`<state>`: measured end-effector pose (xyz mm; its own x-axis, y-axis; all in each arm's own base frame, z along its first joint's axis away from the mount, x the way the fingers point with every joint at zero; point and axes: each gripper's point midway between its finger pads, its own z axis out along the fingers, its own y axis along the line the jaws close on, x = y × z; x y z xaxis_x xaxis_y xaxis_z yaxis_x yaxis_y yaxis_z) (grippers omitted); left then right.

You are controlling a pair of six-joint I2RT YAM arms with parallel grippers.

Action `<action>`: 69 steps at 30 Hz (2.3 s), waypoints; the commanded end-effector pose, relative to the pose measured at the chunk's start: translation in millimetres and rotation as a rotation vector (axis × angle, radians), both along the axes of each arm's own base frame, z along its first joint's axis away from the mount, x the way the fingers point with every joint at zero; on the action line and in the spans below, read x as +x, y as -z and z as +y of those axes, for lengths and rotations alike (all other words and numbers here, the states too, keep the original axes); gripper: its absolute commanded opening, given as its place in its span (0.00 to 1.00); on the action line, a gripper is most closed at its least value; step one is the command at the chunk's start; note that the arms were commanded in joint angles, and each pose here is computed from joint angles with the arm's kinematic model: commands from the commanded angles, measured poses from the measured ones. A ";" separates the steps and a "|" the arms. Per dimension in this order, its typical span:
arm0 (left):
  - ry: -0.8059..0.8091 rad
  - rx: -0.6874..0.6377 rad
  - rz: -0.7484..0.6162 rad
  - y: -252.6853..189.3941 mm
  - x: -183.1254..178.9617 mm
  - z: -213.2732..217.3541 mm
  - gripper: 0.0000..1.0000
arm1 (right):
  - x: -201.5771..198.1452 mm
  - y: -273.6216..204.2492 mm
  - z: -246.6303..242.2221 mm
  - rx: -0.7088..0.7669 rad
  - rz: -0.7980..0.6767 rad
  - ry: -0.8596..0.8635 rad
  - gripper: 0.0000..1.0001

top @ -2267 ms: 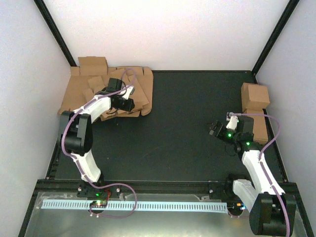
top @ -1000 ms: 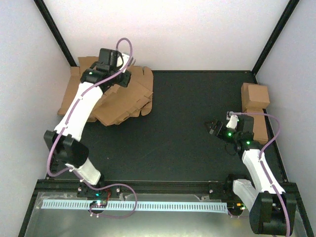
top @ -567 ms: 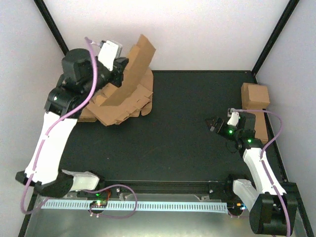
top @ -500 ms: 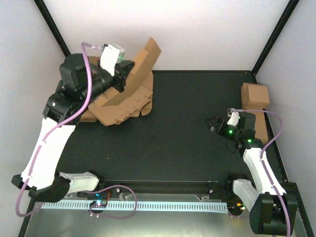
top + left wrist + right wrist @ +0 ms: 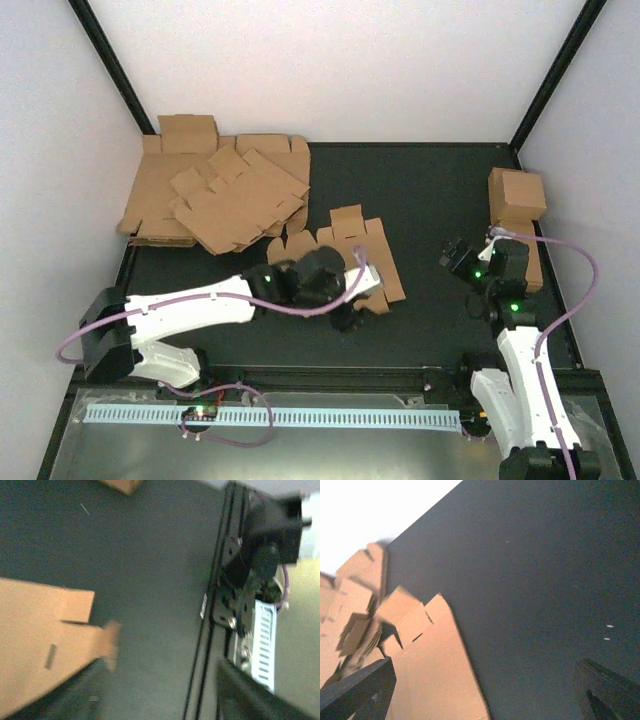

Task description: Fold the paper box

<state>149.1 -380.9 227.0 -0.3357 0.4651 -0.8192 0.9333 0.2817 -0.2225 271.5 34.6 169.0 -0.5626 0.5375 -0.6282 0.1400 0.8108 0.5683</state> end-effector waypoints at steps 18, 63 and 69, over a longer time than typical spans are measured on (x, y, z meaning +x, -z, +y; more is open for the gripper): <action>-0.927 -0.047 0.359 55.1 57.3 175.2 0.99 | 3.6 20.3 71.1 0.125 0.051 -0.409 0.93; -0.845 -0.068 0.673 161.5 108.4 183.9 0.22 | 20.1 94.8 110.4 0.084 0.297 -0.527 0.88; -0.721 -0.066 0.644 138.3 99.7 170.0 0.05 | 18.5 81.9 105.8 0.054 0.261 -0.514 0.89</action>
